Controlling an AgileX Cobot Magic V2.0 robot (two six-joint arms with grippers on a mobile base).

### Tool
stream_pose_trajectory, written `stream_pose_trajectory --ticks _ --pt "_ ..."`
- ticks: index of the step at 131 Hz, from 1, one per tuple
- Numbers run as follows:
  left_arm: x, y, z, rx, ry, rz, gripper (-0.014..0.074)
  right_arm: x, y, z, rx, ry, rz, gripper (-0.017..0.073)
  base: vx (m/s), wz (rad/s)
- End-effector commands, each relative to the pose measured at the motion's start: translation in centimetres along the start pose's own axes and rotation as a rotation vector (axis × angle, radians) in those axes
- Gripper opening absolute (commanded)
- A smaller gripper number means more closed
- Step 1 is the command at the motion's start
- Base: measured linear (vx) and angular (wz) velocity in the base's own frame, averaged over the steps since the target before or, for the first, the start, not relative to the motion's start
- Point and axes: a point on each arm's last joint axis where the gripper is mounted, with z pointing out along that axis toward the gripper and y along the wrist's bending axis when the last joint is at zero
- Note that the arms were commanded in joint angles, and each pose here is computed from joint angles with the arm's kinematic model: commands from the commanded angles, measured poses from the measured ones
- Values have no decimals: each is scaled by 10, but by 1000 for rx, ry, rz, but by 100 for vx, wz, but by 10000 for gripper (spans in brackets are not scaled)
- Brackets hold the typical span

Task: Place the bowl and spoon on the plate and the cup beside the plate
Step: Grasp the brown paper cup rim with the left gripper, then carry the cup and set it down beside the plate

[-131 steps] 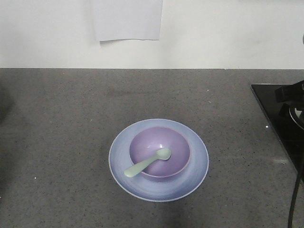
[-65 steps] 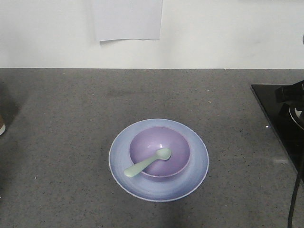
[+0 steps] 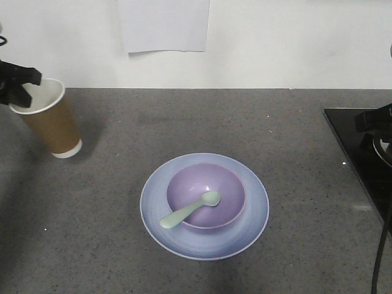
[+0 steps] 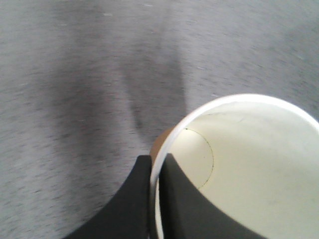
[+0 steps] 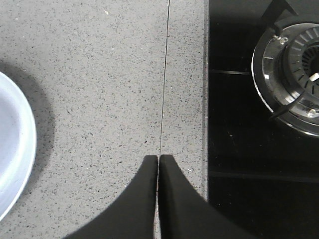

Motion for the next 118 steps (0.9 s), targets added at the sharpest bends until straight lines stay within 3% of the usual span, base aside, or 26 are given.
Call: stream_pose_trajectory --ticks 1,15,50,88,118 --pt "-6 -33 -23 19 -93 84 -8 -6 -2 -15 5 -90 -2 -7 0 0" --pt "-4 -58 -18 36 -78 155 -8 -6 -2 -15 5 -90 -2 -7 0 0" --pt "2 -99 -4 48 -36 242 -8 -6 -2 -15 5 -90 -2 -7 0 0" --pt "7 -117 9 63 1 286 -8 -6 -2 -15 5 -90 -2 -7 0 0" --pt "7 -120 14 64 13 281 -8 -6 -2 -15 5 -90 -2 -7 0 0"
